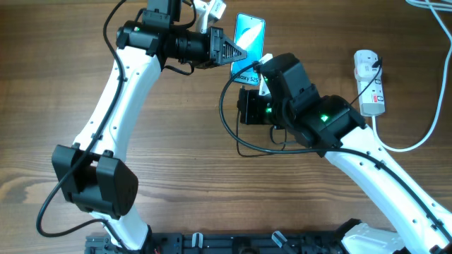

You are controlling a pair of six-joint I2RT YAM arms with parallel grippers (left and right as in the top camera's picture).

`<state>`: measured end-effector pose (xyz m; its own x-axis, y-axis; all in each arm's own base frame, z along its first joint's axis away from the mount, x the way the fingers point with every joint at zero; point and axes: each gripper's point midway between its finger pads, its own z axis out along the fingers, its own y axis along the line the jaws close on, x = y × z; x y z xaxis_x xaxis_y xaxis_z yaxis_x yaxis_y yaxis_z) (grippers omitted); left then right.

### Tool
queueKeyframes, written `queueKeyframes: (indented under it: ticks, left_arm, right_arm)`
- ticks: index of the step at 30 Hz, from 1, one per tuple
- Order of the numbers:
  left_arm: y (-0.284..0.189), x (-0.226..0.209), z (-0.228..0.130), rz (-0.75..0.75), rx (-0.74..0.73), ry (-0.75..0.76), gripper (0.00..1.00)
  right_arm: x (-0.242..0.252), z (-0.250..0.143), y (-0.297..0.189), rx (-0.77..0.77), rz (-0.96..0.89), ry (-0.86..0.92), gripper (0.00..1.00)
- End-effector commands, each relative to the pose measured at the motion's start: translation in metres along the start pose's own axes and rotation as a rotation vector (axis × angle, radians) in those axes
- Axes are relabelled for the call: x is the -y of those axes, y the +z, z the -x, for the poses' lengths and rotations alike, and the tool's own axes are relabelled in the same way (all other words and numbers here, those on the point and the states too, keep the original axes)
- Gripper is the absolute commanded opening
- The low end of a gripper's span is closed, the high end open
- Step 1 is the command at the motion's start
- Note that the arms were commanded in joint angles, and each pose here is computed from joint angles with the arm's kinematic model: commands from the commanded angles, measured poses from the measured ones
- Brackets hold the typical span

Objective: Plug charger to phone and switch on socket
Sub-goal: 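Push the USB-C plug up into the phone's bottom port with the right gripper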

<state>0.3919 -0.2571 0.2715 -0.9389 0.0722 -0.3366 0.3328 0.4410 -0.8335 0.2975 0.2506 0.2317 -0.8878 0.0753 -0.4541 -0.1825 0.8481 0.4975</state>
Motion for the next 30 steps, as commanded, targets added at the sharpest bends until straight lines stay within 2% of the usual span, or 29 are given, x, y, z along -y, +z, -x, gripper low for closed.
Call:
queueKeyframes:
  ticks: [1,17,23,30]
  left_arm:
    - [-0.008,0.025,-0.003,-0.054,0.004,0.07,0.04]
    - [-0.008,0.025,-0.005,-0.056,-0.003,0.082,0.04]
    - [-0.008,0.024,-0.007,-0.054,-0.009,0.072,0.04]
    - [-0.008,0.024,-0.007,-0.054,-0.009,0.071,0.04]
  right_arm:
    - [0.001,0.006,0.001,0.014,-0.006,0.011,0.04]
    - [0.007,0.014,-0.001,0.037,-0.01,0.025,0.04]
    - [0.001,0.028,-0.002,0.089,0.02,0.033,0.04]
    - [0.018,0.043,-0.007,0.123,-0.003,0.001,0.04]
